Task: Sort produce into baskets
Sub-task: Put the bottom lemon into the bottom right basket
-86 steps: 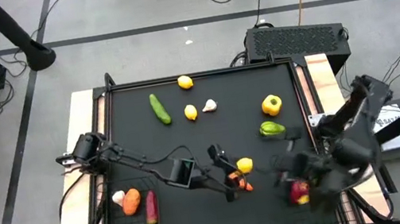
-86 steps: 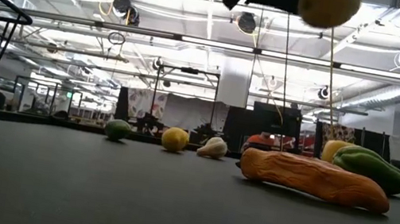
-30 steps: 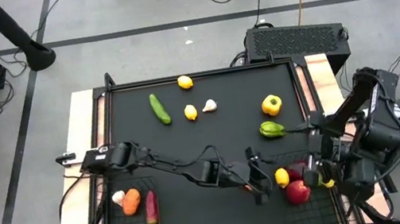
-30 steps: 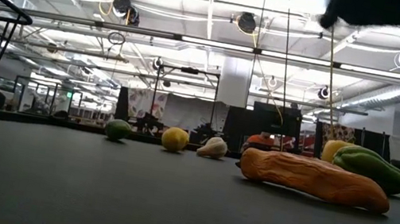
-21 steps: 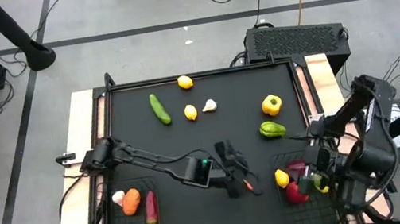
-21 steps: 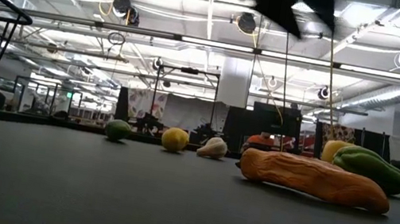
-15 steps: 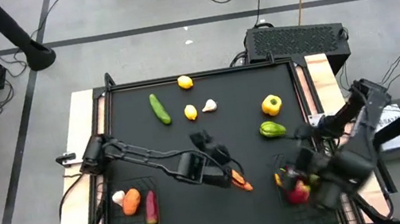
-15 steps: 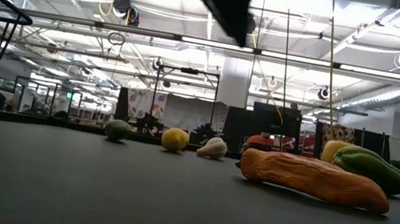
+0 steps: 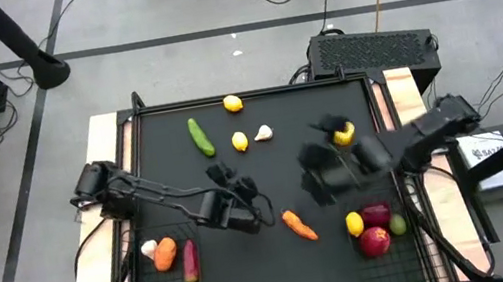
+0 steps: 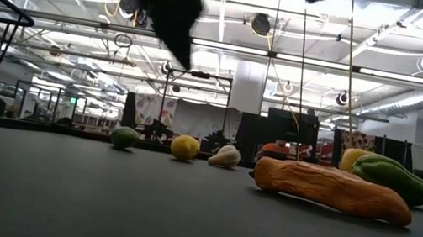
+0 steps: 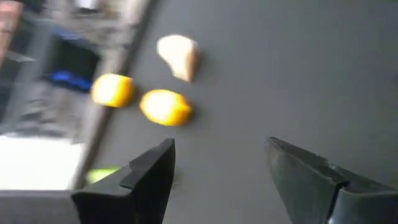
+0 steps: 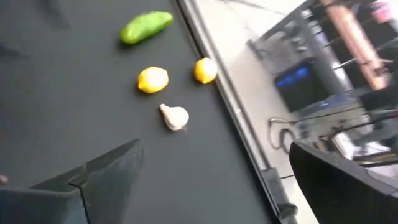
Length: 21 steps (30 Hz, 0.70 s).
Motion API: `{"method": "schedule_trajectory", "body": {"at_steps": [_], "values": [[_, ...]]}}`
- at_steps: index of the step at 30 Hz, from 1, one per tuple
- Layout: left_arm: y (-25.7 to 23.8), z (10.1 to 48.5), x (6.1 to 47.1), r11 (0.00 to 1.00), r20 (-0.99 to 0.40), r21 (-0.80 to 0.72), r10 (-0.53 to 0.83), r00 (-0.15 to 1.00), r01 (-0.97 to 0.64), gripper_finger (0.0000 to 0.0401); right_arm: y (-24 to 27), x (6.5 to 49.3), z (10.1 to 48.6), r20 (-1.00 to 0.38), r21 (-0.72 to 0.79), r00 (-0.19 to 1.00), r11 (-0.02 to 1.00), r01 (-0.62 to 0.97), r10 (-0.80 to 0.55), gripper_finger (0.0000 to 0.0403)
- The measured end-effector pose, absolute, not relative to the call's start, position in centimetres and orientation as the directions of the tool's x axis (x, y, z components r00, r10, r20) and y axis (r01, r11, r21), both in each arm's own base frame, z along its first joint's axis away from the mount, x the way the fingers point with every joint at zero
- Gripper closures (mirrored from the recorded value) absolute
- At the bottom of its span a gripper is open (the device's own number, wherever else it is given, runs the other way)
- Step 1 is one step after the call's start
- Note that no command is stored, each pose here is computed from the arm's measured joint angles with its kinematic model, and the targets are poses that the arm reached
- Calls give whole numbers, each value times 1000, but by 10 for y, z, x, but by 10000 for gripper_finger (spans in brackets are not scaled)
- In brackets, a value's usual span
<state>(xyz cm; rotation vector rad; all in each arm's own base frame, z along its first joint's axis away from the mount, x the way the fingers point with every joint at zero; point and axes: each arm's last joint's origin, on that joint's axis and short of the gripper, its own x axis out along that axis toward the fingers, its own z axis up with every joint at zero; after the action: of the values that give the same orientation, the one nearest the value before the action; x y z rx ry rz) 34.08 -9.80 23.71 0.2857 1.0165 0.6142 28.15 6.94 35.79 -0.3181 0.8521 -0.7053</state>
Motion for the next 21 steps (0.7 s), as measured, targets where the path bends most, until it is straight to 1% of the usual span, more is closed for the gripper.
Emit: {"method": "schedule_trajectory", "body": {"at_steps": [2, 3, 5, 7, 9, 11, 14, 18, 21], "values": [[-109, 230, 336, 861, -746, 434, 509, 430, -266, 147, 49, 297, 358, -602, -503, 472, 765, 402, -644, 12], [-114, 228, 333, 877, -751, 419, 481, 452, -235, 147, 38, 304, 357, -612, -491, 487, 782, 384, -623, 12], [-121, 226, 322, 881, -756, 442, 466, 459, -167, 147, 16, 316, 355, -636, -438, 536, 831, 341, -555, 12], [-126, 234, 313, 879, -738, 448, 465, 489, -162, 147, -6, 327, 350, -641, -367, 599, 877, 309, -479, 12], [-128, 247, 299, 860, -703, 477, 496, 510, -179, 147, -27, 336, 342, -616, -294, 668, 909, 296, -418, 12], [-127, 261, 286, 843, -656, 496, 520, 547, -208, 147, -46, 345, 331, -566, -229, 730, 923, 309, -384, 12], [-116, 282, 265, 818, -576, 502, 559, 596, -281, 147, -68, 357, 309, -519, -140, 783, 938, 318, -343, 12], [-100, 298, 242, 774, -456, 496, 618, 640, -394, 147, -87, 379, 271, -556, -118, 767, 944, 309, -321, 5], [-89, 301, 232, 727, -377, 507, 670, 639, -463, 147, -100, 393, 240, -591, -128, 736, 938, 321, -332, 4]]}}
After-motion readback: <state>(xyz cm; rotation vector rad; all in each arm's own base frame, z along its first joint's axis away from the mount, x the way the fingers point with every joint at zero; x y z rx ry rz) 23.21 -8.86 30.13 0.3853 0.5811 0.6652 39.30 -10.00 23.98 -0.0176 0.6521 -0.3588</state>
